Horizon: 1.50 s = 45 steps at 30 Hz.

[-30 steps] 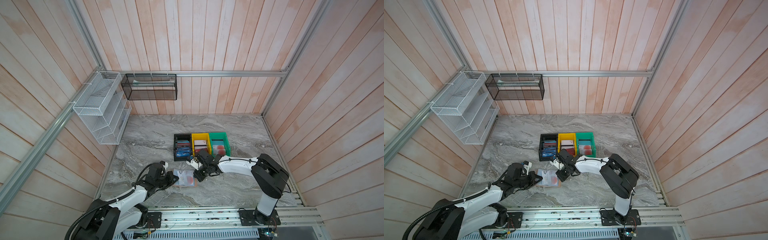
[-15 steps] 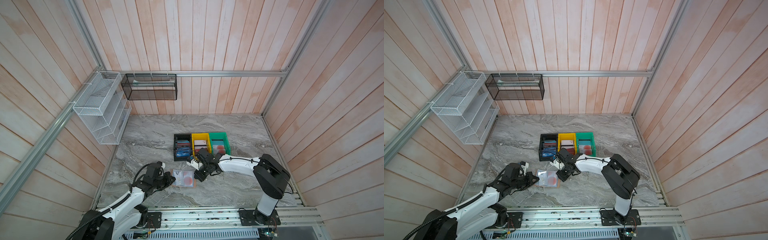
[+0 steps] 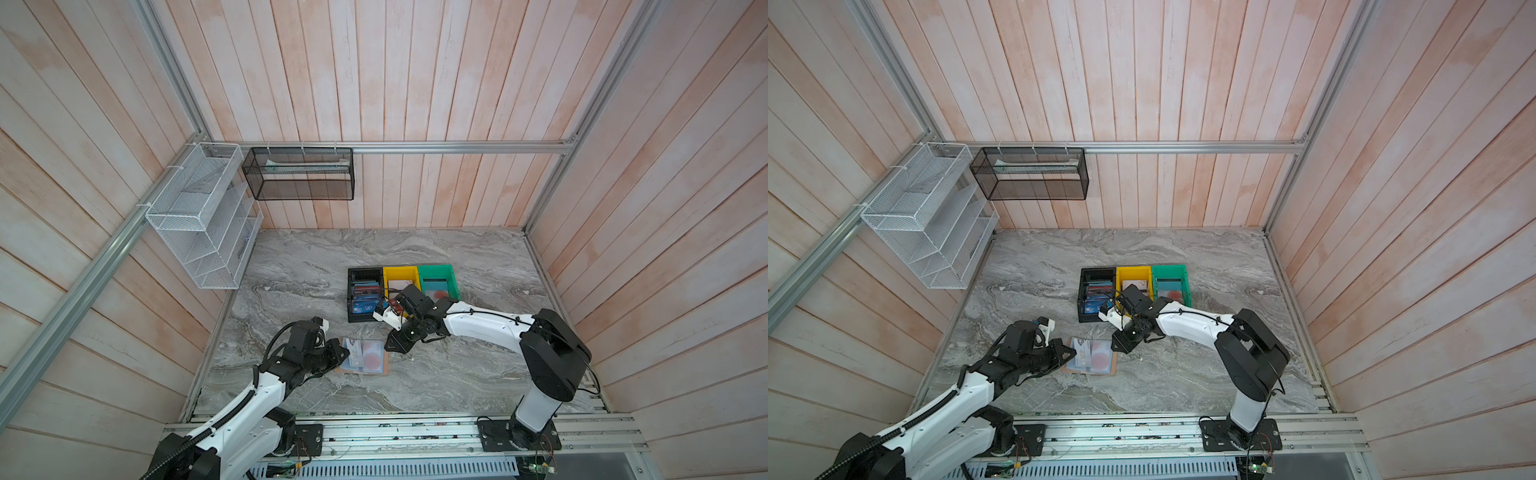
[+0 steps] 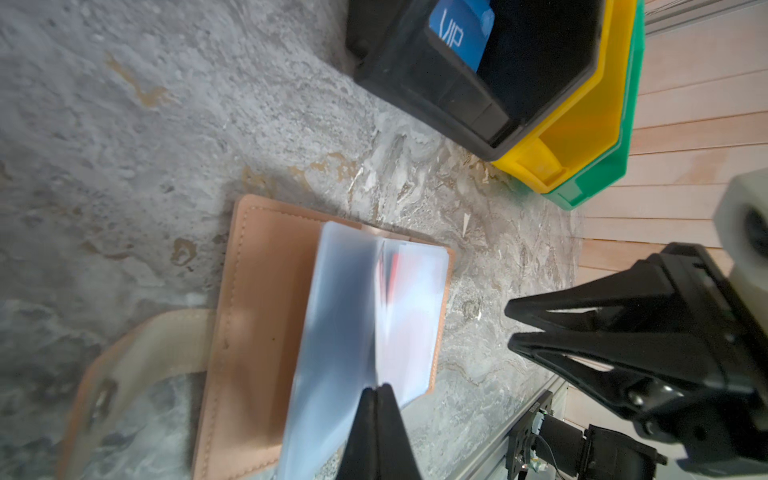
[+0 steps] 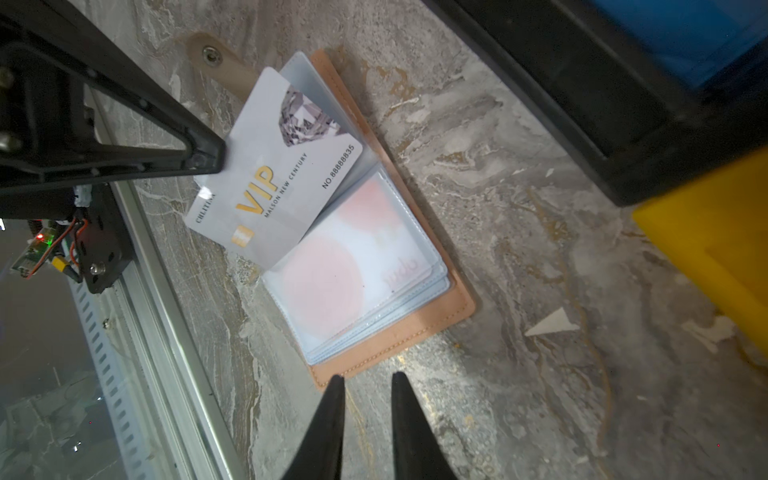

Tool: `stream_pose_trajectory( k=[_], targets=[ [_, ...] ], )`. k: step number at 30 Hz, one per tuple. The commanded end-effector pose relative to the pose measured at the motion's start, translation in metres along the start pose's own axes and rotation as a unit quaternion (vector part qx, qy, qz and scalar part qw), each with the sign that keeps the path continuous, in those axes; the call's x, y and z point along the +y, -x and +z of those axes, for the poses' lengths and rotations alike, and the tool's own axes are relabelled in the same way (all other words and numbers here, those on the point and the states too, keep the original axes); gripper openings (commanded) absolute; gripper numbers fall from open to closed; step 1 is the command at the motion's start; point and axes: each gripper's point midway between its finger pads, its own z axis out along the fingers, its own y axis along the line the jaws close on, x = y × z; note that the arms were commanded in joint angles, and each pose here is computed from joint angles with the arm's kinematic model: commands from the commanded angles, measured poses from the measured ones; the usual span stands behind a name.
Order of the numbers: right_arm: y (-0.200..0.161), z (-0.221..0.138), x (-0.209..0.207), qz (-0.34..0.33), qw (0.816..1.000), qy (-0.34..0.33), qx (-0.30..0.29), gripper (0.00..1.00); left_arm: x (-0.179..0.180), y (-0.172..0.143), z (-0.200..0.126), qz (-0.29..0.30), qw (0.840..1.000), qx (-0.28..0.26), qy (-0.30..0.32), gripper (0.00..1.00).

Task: Take the credit cards out of the card holder
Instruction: Take out the credit card from the card slot, then place the credit card in the storage box.

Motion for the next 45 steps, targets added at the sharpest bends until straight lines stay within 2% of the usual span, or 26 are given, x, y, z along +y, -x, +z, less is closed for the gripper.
stream_pose_trajectory(
  k=[1,5,12,21,33,45],
  targets=[
    [0.008,-0.001,0.009,-0.002,0.999,0.032,-0.008,0.22,0.004,0.003,-0.002,0.008,1.0,-0.003,0.019,0.0],
    [0.011,0.002,0.018,-0.002,0.997,0.074,-0.017,0.22,0.005,0.006,-0.006,0.014,0.999,-0.007,0.03,0.0],
    [0.015,0.004,0.026,0.017,0.987,0.155,-0.027,0.22,-0.042,0.015,-0.021,0.044,0.997,-0.018,-0.066,0.0],
    [0.026,-0.011,0.029,0.046,0.966,0.246,-0.069,0.31,-0.068,0.006,-0.023,0.064,0.987,0.008,-0.144,0.0],
    [0.03,-0.015,0.03,0.058,0.957,0.272,-0.083,0.35,-0.08,0.002,-0.028,0.067,0.979,0.008,-0.193,0.0],
    [0.03,-0.014,0.033,0.062,0.95,0.293,-0.089,0.35,-0.079,0.002,-0.026,0.064,0.978,0.003,-0.2,0.0]
  ],
)
